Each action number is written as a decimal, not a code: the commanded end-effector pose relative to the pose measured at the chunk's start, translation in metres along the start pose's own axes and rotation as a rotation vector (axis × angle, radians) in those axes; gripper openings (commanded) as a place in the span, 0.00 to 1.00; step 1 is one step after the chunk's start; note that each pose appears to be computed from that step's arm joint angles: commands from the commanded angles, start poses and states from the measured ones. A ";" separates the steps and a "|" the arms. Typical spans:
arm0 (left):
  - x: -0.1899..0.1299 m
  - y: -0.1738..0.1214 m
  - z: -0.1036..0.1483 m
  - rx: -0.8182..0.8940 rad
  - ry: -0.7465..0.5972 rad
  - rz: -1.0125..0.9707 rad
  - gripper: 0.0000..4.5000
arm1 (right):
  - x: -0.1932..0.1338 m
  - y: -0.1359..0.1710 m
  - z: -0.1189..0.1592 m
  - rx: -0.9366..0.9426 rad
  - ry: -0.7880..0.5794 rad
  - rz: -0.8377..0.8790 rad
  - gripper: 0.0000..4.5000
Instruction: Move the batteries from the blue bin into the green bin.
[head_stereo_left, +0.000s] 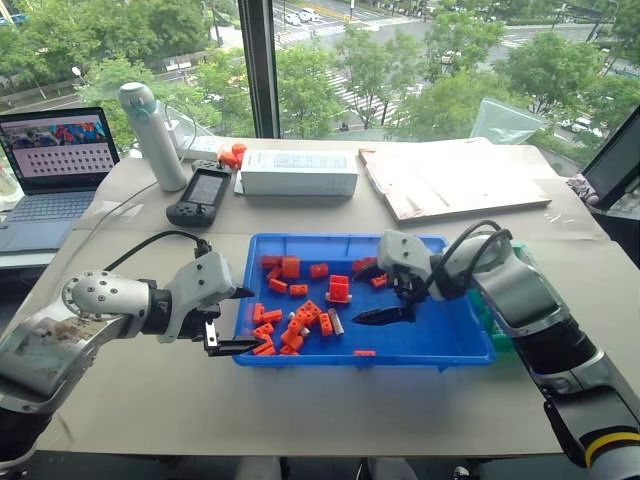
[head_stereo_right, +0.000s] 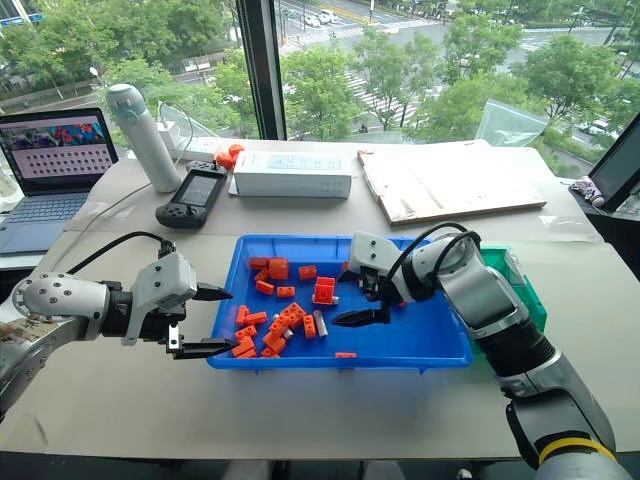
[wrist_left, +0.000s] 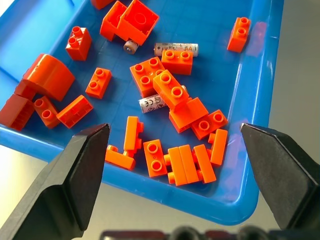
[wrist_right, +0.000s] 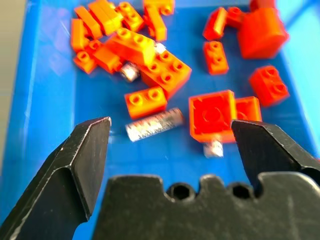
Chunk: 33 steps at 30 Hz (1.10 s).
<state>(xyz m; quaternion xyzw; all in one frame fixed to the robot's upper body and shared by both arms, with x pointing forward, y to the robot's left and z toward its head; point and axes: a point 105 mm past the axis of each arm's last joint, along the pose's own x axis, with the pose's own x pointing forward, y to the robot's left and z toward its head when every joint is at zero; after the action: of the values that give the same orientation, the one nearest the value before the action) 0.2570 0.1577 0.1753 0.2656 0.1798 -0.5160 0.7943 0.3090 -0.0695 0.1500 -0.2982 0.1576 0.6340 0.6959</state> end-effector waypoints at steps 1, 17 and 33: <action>-0.005 0.003 0.004 0.040 0.002 0.030 1.00 | 0.006 0.003 -0.006 0.002 0.045 0.009 0.99; -0.015 0.000 0.007 0.026 0.009 0.065 1.00 | 0.046 -0.015 -0.028 -0.017 0.113 -0.067 0.84; -0.008 -0.007 0.029 -0.002 -0.133 -0.033 1.00 | 0.001 -0.029 -0.036 -0.013 0.147 -0.142 0.01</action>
<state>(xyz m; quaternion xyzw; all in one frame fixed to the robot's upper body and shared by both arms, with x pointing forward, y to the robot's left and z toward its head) 0.2491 0.1492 0.1945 0.2195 0.1495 -0.5352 0.8019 0.3383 -0.0833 0.1139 -0.3510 0.2001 0.5807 0.7068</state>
